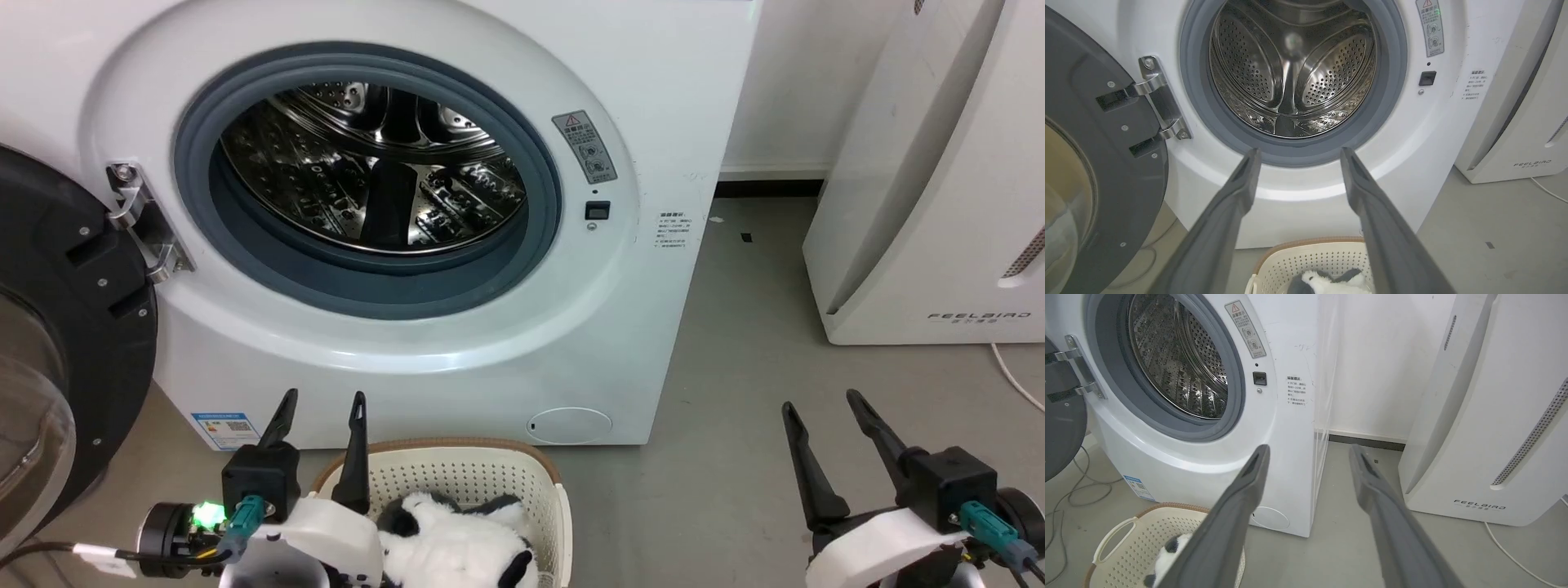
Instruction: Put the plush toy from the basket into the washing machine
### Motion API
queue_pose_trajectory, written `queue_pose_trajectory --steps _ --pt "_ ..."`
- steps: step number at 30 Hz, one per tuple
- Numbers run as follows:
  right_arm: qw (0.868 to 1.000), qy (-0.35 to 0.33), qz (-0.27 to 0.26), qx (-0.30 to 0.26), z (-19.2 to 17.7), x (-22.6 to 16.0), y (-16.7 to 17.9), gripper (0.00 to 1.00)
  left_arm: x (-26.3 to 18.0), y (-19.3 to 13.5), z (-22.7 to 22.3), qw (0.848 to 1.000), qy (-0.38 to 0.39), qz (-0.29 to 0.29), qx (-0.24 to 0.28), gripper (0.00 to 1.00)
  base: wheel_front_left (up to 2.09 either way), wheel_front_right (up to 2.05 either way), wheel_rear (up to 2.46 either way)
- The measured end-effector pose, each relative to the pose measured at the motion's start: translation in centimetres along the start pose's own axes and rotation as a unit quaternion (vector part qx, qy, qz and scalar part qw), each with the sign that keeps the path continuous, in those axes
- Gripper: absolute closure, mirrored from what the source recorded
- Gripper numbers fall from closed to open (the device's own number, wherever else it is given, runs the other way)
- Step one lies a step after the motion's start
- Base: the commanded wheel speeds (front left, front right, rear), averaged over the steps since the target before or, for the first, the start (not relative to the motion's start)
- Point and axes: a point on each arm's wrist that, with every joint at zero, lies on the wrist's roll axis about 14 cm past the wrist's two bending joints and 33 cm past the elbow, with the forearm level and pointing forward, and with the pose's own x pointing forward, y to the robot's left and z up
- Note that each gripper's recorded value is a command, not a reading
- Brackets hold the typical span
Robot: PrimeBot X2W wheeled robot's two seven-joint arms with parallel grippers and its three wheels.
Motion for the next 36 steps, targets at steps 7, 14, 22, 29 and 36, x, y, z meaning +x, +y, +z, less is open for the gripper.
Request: queue_pose_trajectory --steps 7,14,22,29,36 --pt "1.0 0.0 -0.01 0.006 -0.2 0.0 -0.6 0.0 0.9 -1.0 -0.7 1.0 0.006 -0.019 0.009 0.0 0.0 0.0 0.0" --pt "1.0 -0.002 -0.019 0.016 -0.5 0.0 -1.3 0.0 1.9 -2.0 -1.8 0.999 0.019 -0.04 0.023 0.0 0.0 0.0 0.0" --pt "0.999 0.0 -0.029 0.026 -1.1 0.5 -1.9 0.0 3.4 -3.6 -4.5 0.994 0.053 -0.076 0.051 0.0 0.0 0.0 0.0" --pt "0.999 -0.006 -0.036 0.03 -1.1 1.3 -2.5 0.0 4.5 -5.3 -7.4 0.987 0.088 -0.112 0.078 0.0 0.0 0.0 0.0" --pt "0.998 -0.002 -0.048 0.039 -1.8 1.8 -3.3 0.0 5.3 -6.7 -10.6 0.974 0.126 -0.152 0.107 0.0 0.0 0.0 0.0"
